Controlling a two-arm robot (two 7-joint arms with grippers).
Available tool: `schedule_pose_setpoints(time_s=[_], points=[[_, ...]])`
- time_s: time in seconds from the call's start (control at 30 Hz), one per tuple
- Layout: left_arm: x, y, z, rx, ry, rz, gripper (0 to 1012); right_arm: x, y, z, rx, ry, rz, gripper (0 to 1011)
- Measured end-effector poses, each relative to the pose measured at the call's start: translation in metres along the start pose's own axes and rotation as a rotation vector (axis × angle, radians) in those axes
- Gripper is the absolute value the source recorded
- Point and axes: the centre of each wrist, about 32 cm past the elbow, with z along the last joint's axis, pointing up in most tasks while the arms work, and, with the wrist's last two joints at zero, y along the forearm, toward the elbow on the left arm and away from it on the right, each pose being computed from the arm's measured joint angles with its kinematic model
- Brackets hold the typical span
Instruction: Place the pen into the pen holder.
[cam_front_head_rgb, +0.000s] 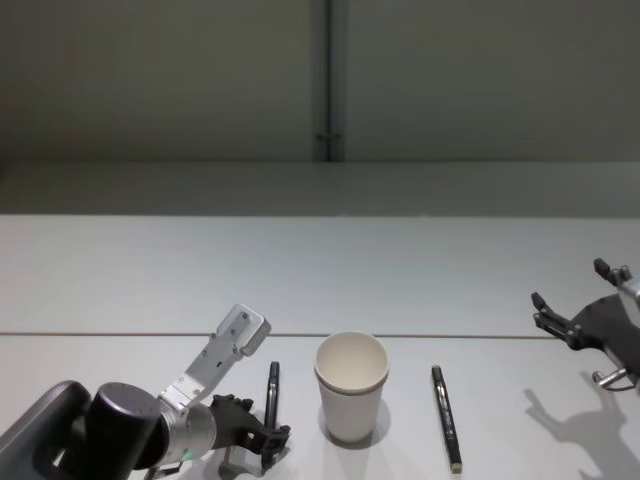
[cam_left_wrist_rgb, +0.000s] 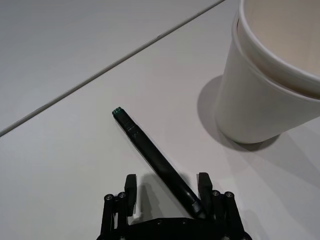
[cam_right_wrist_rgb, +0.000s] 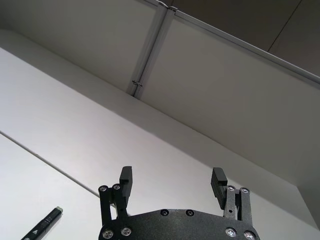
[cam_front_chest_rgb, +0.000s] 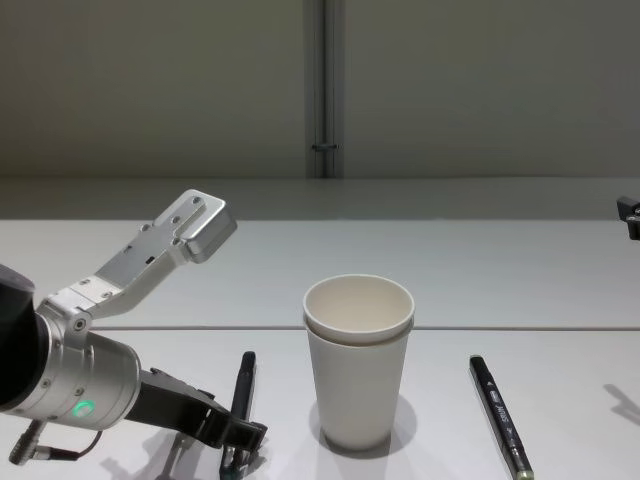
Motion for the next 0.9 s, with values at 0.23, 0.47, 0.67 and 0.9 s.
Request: schedule_pose_setpoints(time_s=[0.23, 0.47, 0.67, 0.9], points=[[0.0001, 0.0002, -0.0002, 0.0, 0.001, 0.001, 622, 0.0, 0.0, 0.0, 0.0, 0.0, 0.0, 1001], [0.0002, 0.0003, -0.0002, -0.001, 0.002, 0.001, 368, 0.0, 0.0, 0.0, 0.0, 0.0, 0.0, 1001], [0.0001, 0.0003, -0.0001, -0.001, 0.002, 0.001, 180, 0.0, 0.0, 0.0, 0.0, 0.0, 0.0, 1001], [0.0001, 0.0003, -0.0001, -0.001, 0.002, 0.0, 165, 0.0, 0.0, 0.0, 0.0, 0.0, 0.0, 1001]])
